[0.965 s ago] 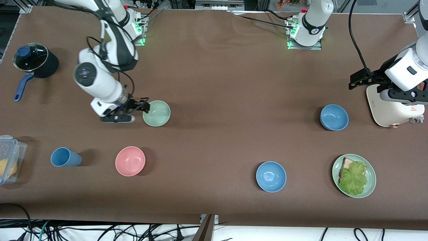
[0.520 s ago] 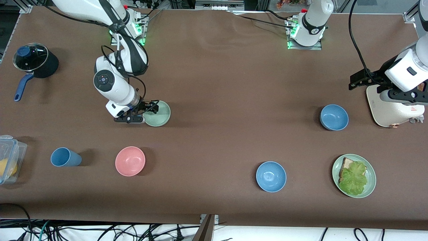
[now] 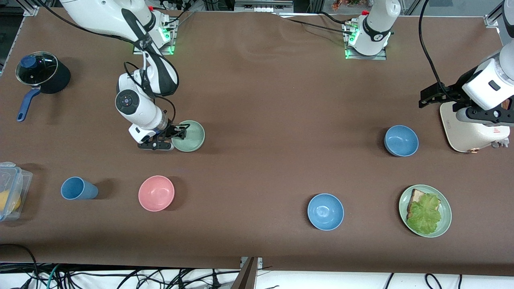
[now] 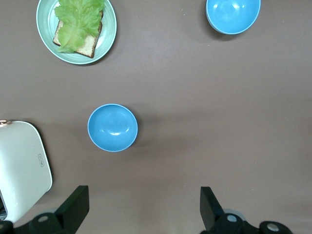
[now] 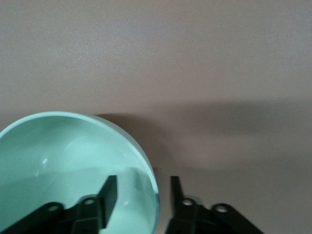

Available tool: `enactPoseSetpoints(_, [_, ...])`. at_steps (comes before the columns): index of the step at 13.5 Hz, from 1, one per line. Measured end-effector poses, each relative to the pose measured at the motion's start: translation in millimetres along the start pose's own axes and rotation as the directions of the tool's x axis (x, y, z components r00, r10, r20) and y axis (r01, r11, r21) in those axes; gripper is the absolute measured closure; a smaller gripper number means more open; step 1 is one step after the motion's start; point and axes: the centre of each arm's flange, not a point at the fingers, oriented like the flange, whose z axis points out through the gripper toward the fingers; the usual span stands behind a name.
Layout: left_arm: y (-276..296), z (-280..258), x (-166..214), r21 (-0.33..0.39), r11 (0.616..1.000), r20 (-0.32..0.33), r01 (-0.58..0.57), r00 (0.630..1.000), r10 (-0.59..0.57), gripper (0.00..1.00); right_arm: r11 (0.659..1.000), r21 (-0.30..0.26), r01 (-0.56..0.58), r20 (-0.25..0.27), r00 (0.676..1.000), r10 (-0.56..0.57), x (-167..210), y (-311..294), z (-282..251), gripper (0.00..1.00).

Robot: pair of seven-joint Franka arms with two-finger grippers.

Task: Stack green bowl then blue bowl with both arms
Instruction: 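Close the right gripper on the green bowl's rim, then slide the green bowl toward the table center with the right gripper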

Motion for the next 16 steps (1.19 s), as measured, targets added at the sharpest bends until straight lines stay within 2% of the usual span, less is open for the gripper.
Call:
enactPoseSetpoints(3, [0, 0, 0, 0.0, 1.0, 0.0, 0.0, 1.0, 0.0, 0.0, 1.0, 0.004, -0.002, -0.011, 1.0, 0.003, 1, -3, -5, 0.88])
enactPoseSetpoints(4, [0, 0, 0, 0.0, 1.0, 0.0, 0.0, 1.0, 0.0, 0.0, 1.0, 0.008, 0.001, -0.017, 1.0, -0.001, 2, -6, -8, 0.96])
enactPoseSetpoints(7, [0, 0, 0, 0.0, 1.0, 0.0, 0.0, 1.0, 0.0, 0.0, 0.999, 0.033, 0.023, -0.034, 0.999, -0.022, 6, -44, -35, 0.96])
enactPoseSetpoints(10, [-1, 0, 0, 0.0, 1.0, 0.0, 0.001, 1.0, -0.001, 0.0, 0.997, 0.08, 0.007, -0.062, 0.998, -0.002, 1, -120, -74, 0.96])
enactPoseSetpoints(12, [-1, 0, 0, 0.0, 1.0, 0.0, 0.001, 1.0, -0.001, 0.0, 0.996, 0.092, -0.017, -0.059, 0.998, 0.022, -15, -178, -69, 0.96])
enactPoseSetpoints(16, [-2, 0, 0, 0.0, 1.0, 0.0, 0.003, 1.0, -0.003, 0.0, 0.995, 0.073, -0.064, -0.073, 0.995, 0.069, -32, -271, -22, 0.96])
